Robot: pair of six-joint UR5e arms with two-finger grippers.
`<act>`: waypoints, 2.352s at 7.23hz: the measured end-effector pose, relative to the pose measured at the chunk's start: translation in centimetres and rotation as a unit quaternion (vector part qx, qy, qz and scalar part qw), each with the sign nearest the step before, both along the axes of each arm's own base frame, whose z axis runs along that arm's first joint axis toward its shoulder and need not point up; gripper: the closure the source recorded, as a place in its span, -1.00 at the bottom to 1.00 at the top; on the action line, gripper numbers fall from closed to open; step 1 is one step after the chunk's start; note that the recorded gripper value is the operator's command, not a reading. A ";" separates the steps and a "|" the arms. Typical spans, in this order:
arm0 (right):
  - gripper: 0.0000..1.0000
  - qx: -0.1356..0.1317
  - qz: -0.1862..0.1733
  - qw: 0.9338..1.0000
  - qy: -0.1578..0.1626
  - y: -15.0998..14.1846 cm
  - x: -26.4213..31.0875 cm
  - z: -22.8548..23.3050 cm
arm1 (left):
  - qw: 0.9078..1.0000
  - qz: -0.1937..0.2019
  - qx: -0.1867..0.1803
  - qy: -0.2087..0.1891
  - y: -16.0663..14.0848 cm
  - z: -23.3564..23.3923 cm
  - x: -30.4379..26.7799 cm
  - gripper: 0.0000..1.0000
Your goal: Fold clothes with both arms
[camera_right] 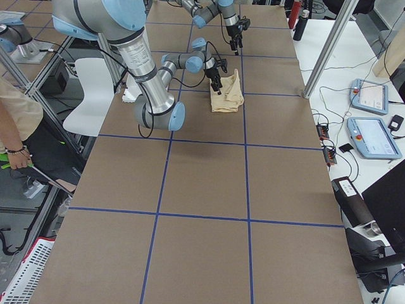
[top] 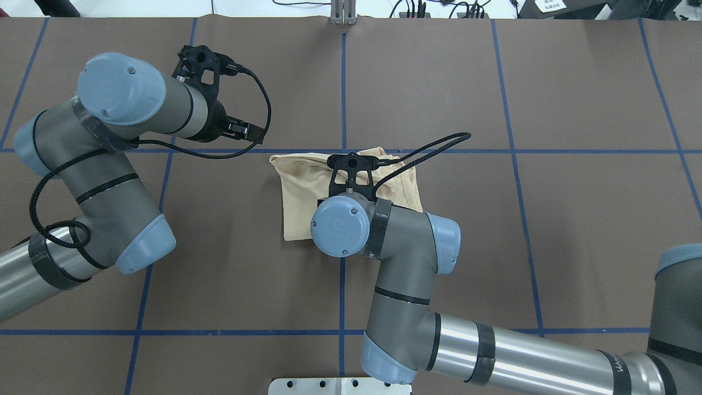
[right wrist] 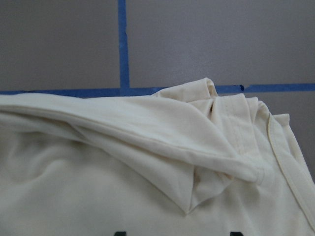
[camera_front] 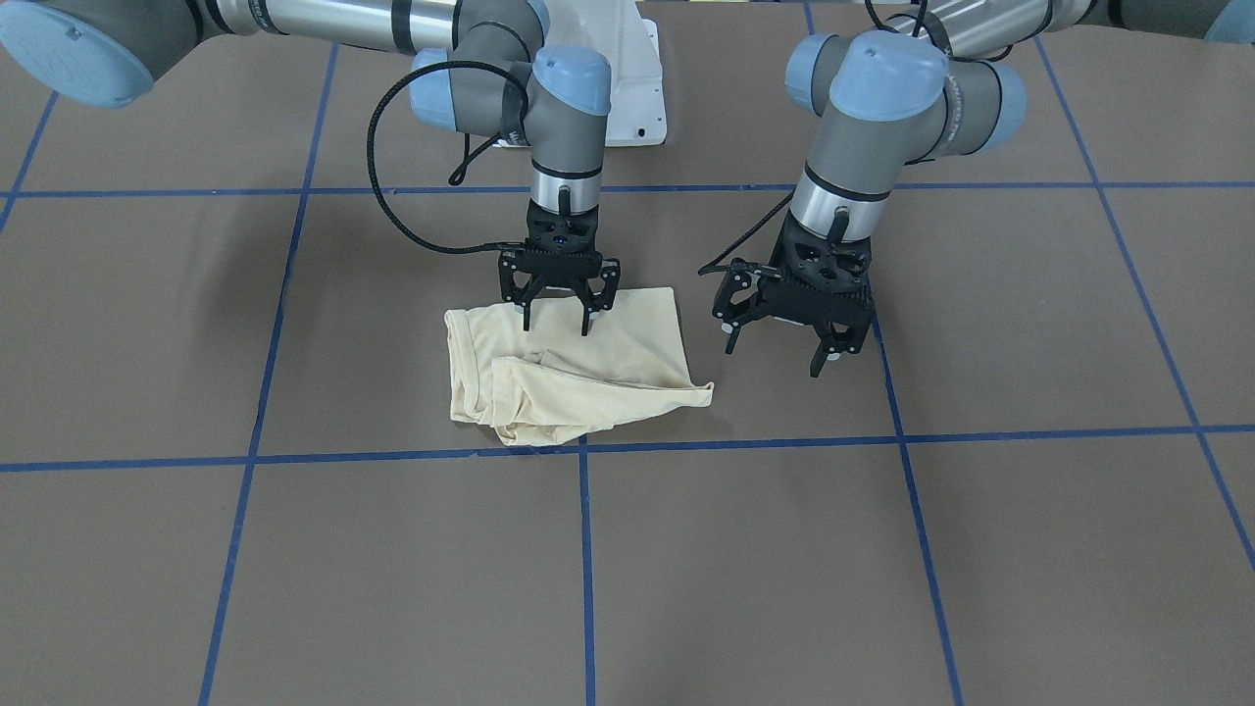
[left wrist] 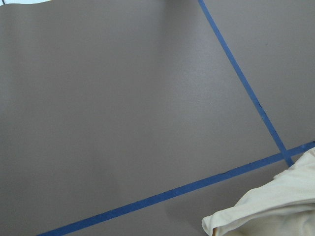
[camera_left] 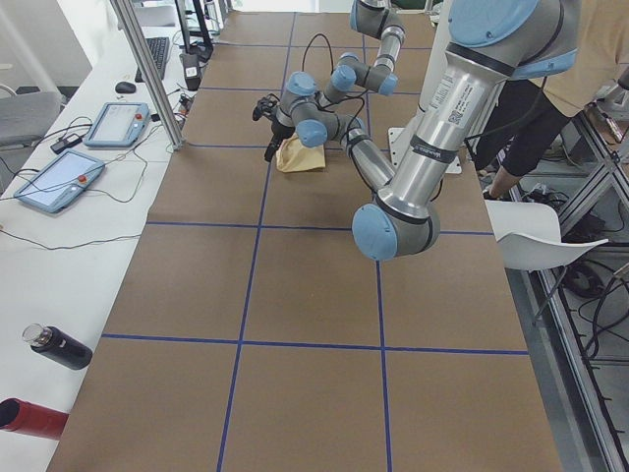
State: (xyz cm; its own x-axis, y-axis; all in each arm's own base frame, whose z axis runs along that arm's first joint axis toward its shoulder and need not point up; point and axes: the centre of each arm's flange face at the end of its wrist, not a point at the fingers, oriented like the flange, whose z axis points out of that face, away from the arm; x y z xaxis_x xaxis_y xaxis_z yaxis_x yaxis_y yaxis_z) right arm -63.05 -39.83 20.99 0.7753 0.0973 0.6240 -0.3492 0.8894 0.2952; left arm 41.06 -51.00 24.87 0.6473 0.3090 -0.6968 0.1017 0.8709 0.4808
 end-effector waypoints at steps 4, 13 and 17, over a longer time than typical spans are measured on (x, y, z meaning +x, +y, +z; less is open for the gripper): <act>-0.45 0.027 0.032 0.999 0.014 -8.0 -0.4 1.7 | 1.000 0.000 0.000 0.001 0.1 -0.1 0.0 -1.00; -0.99 -0.013 -0.078 0.995 -0.068 -20.8 20.4 -2.5 | 0.997 0.042 0.045 -0.048 2.1 1.4 -14.0 -1.00; -0.99 -0.009 -0.218 0.975 -0.039 -16.8 46.5 13.0 | 0.982 0.085 0.074 -0.150 -1.2 15.2 -38.8 -1.00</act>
State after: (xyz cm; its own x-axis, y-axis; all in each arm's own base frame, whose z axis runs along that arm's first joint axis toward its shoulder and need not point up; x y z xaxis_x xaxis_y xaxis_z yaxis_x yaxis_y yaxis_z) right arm -16.60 -56.62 34.03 0.6952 -0.2189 0.6847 0.0424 0.9633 0.2650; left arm 2.26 -52.19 40.08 0.7473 0.5138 -0.4214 -0.2049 0.7815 0.5893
